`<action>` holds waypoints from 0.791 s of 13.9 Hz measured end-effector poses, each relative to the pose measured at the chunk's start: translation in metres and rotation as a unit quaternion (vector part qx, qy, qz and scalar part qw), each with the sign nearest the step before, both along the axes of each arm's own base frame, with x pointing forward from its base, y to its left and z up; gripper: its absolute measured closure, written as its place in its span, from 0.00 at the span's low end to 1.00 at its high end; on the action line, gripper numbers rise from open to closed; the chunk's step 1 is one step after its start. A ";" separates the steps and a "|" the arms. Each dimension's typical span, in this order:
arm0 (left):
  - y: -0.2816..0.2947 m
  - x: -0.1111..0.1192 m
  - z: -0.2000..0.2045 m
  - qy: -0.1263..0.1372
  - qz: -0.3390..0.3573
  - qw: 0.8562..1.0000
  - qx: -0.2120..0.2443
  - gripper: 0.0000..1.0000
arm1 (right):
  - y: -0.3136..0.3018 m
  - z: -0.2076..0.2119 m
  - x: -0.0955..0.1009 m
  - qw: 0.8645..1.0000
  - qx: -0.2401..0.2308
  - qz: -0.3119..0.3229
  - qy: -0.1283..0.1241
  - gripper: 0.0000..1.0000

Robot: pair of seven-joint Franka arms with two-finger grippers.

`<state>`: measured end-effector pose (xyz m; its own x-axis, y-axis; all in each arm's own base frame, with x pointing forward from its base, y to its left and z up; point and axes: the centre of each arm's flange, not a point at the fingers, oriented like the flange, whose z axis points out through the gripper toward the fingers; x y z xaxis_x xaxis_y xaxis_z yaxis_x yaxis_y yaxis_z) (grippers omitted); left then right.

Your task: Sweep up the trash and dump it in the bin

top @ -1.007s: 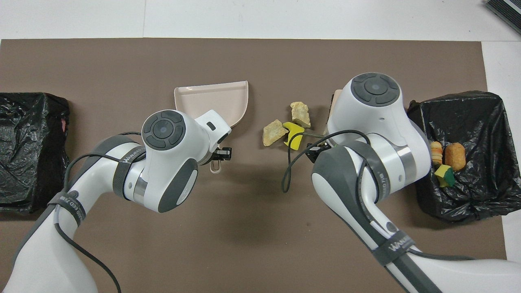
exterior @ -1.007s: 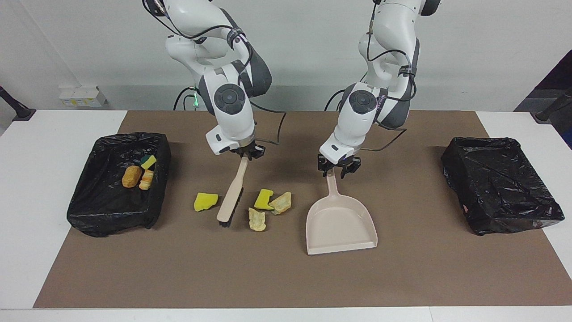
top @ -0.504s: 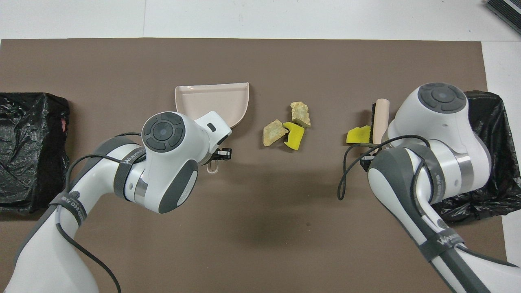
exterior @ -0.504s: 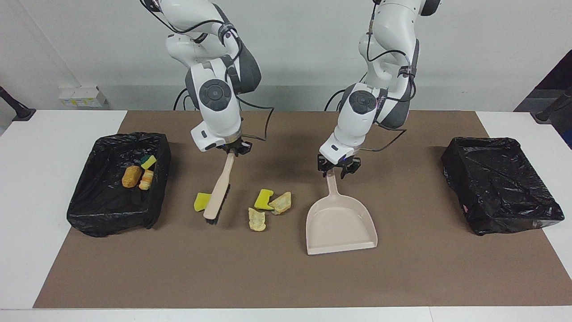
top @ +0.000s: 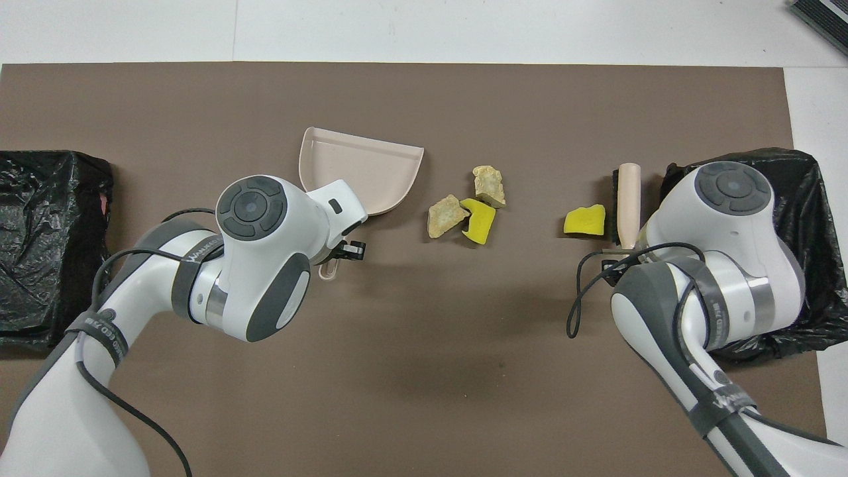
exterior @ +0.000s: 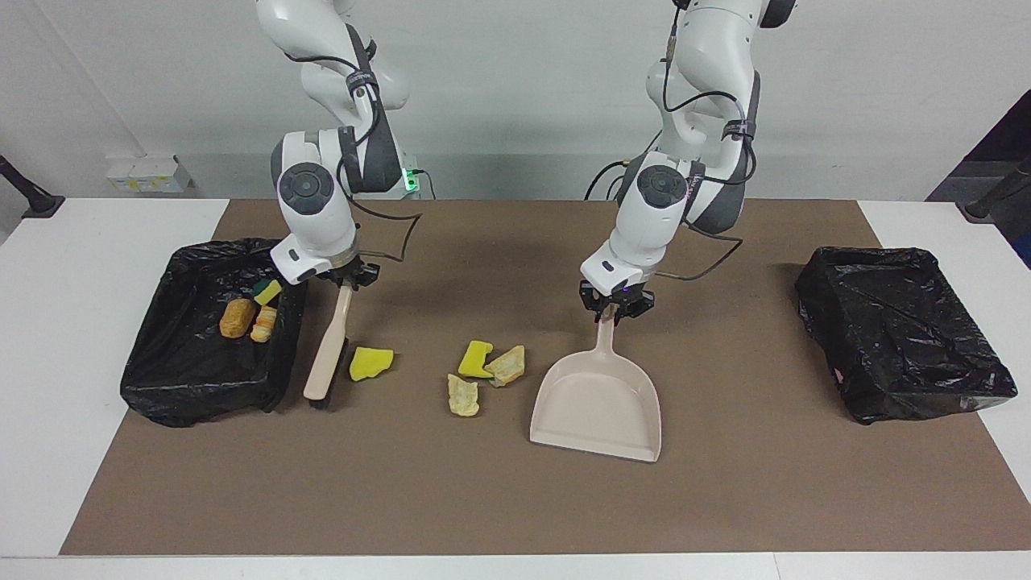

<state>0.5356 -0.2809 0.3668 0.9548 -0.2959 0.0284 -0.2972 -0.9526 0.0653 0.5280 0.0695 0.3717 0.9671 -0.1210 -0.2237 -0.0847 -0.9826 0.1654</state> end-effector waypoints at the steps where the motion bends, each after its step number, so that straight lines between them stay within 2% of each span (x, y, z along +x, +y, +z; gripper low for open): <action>1: 0.012 0.005 0.004 -0.002 -0.022 1.000 0.001 0.66 | 0.010 -0.002 -0.001 1.000 0.001 0.010 0.001 0.73; 3: 0.043 0.015 0.021 -0.010 -0.092 0.996 0.003 0.67 | 0.041 -0.006 -0.003 0.999 0.008 0.034 -0.002 0.73; 5: 0.087 0.020 0.048 -0.008 -0.175 0.984 0.006 0.67 | 0.071 -0.004 -0.004 0.999 0.025 0.046 -0.002 0.73; 8: 0.154 0.018 0.084 -0.001 -0.230 0.973 0.011 0.67 | 0.106 -0.003 0.004 0.998 0.046 0.041 -0.009 0.73; 11: 0.197 0.018 0.086 0.009 -0.322 0.947 0.009 0.67 | 0.145 -0.009 0.015 0.997 0.064 0.036 -0.009 0.73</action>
